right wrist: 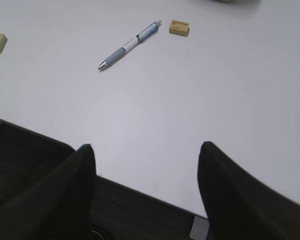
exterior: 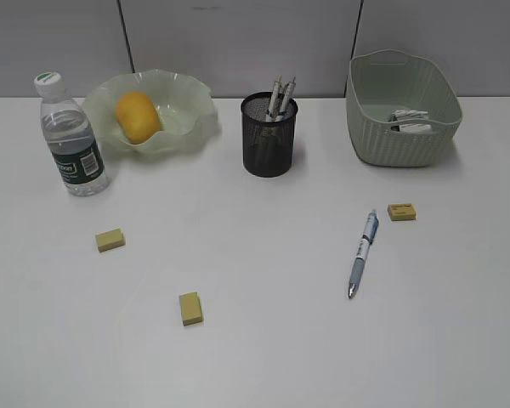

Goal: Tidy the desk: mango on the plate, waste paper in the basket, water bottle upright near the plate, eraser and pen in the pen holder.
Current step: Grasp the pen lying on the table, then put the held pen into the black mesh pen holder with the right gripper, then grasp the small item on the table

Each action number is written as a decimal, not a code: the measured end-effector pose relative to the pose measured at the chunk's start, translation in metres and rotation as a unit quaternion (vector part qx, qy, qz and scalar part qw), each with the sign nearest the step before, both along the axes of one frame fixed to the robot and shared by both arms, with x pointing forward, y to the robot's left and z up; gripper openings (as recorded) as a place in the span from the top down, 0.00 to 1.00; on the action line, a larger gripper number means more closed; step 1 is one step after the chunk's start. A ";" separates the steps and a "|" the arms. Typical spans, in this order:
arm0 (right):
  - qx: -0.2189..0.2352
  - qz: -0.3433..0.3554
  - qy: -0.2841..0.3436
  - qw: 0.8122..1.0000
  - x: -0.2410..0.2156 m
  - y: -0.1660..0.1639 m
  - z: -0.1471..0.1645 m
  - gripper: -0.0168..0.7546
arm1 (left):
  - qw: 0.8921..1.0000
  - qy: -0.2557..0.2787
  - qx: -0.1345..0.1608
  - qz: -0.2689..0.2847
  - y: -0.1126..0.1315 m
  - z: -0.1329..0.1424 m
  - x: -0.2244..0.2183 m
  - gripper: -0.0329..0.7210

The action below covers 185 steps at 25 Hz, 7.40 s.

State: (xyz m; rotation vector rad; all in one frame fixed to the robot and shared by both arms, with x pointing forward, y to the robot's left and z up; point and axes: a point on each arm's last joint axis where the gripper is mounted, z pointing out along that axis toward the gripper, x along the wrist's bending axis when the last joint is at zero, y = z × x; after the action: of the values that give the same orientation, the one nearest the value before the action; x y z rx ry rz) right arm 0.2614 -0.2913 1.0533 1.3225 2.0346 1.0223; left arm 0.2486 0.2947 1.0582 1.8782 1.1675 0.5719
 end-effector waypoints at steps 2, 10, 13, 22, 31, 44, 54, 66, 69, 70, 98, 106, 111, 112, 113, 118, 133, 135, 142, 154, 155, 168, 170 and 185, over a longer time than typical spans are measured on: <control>0.003 -0.003 0.004 1.000 0.001 0.000 0.000 0.32 | 1.000 0.000 0.000 0.000 0.000 0.000 0.000 0.19; -0.005 -0.038 0.078 0.996 0.031 0.013 0.004 0.32 | 1.000 -0.002 -0.001 0.000 0.000 0.000 0.000 0.19; -0.019 -0.038 0.105 0.994 0.053 0.024 0.003 0.32 | 1.000 -0.002 -0.001 0.000 0.000 0.000 0.000 0.19; -0.061 -0.053 0.231 0.970 0.128 0.062 -0.017 0.32 | 1.000 -0.003 -0.001 0.000 0.000 0.000 0.000 0.19; -0.045 -0.106 0.323 0.939 0.205 0.104 -0.044 0.32 | 1.000 -0.011 -0.006 0.000 0.001 0.000 -0.002 0.19; -0.002 -0.206 0.378 0.903 0.283 0.143 -0.107 0.32 | 0.996 -0.031 -0.013 0.087 0.005 0.000 -0.008 0.19; 0.000 -0.260 0.415 0.872 0.312 0.138 -0.151 0.37 | 0.988 -0.032 -0.011 0.151 0.005 0.000 -0.008 0.19; 0.031 -0.275 0.422 0.864 0.329 0.138 -0.168 0.42 | 0.988 -0.032 -0.010 0.153 0.005 0.000 -0.008 0.19; 0.029 -0.277 0.429 0.859 0.330 0.139 -0.174 0.42 | 0.988 -0.032 -0.010 0.153 0.005 0.000 -0.008 0.19; 0.028 -0.278 0.434 0.856 0.329 0.139 -0.177 0.42 | 0.988 -0.032 -0.010 0.153 0.005 0.000 -0.008 0.19; 0.053 -0.141 0.330 0.932 0.377 0.163 -0.081 0.82 | 0.988 -0.034 -0.011 0.153 0.005 0.000 -0.009 0.25; 0.135 -0.083 0.118 0.980 0.409 0.179 0.007 0.82 | 0.988 -0.034 -0.011 0.153 0.005 0.000 -0.009 0.25; 0.150 -0.032 0.005 0.988 0.411 0.204 0.024 0.82 | 0.988 -0.034 -0.011 0.153 0.005 0.000 -0.009 0.25; 0.149 -0.022 -0.016 0.988 0.410 0.209 0.026 0.82 | 0.988 -0.034 -0.011 0.153 0.005 0.000 -0.009 0.25; 0.147 -0.013 -0.034 0.989 0.410 0.214 0.027 0.82 | 0.988 -0.034 -0.011 0.153 0.005 0.000 -0.009 0.25; 0.137 0.002 -0.064 0.989 0.418 0.225 0.012 0.83 | 0.988 -0.034 -0.011 0.153 0.005 0.000 -0.009 0.26; 0.094 -0.006 0.013 0.996 0.438 0.235 -0.084 0.83 | 0.988 -0.034 -0.011 0.153 0.005 0.000 -0.009 0.26; 0.091 -0.006 0.018 0.996 0.439 0.235 -0.089 0.83 | 0.988 -0.034 -0.011 0.153 0.005 0.000 -0.009 0.26; 0.092 -0.007 0.019 0.996 0.439 0.235 -0.089 0.72 | 0.988 -0.034 -0.011 0.153 0.005 0.000 -0.009 0.26; 0.075 0.006 0.019 0.997 0.432 0.232 -0.069 0.51 | 0.988 -0.034 -0.011 0.153 0.005 0.000 -0.009 0.26; 0.075 0.007 0.021 0.997 0.430 0.231 -0.061 0.51 | 0.988 -0.034 -0.011 0.153 0.005 0.000 -0.009 0.26; -0.053 0.035 0.234 0.970 0.377 0.208 -0.032 0.42 | 0.988 -0.034 -0.011 0.153 0.005 0.000 -0.009 0.26; -0.081 0.036 0.265 0.960 0.371 0.204 -0.035 0.33 | 0.988 -0.034 -0.011 0.153 0.005 0.000 -0.009 0.27; -0.100 0.044 0.287 0.952 0.333 0.183 0.027 0.25 | 0.988 -0.034 -0.011 0.153 0.005 0.000 -0.009 0.27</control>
State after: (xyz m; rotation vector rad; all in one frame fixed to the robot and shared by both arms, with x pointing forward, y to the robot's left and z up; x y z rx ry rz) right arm 0.5948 -0.1080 1.0805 1.5548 2.5565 0.4686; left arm 0.2395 0.3002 1.0585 1.6574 1.4204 0.7814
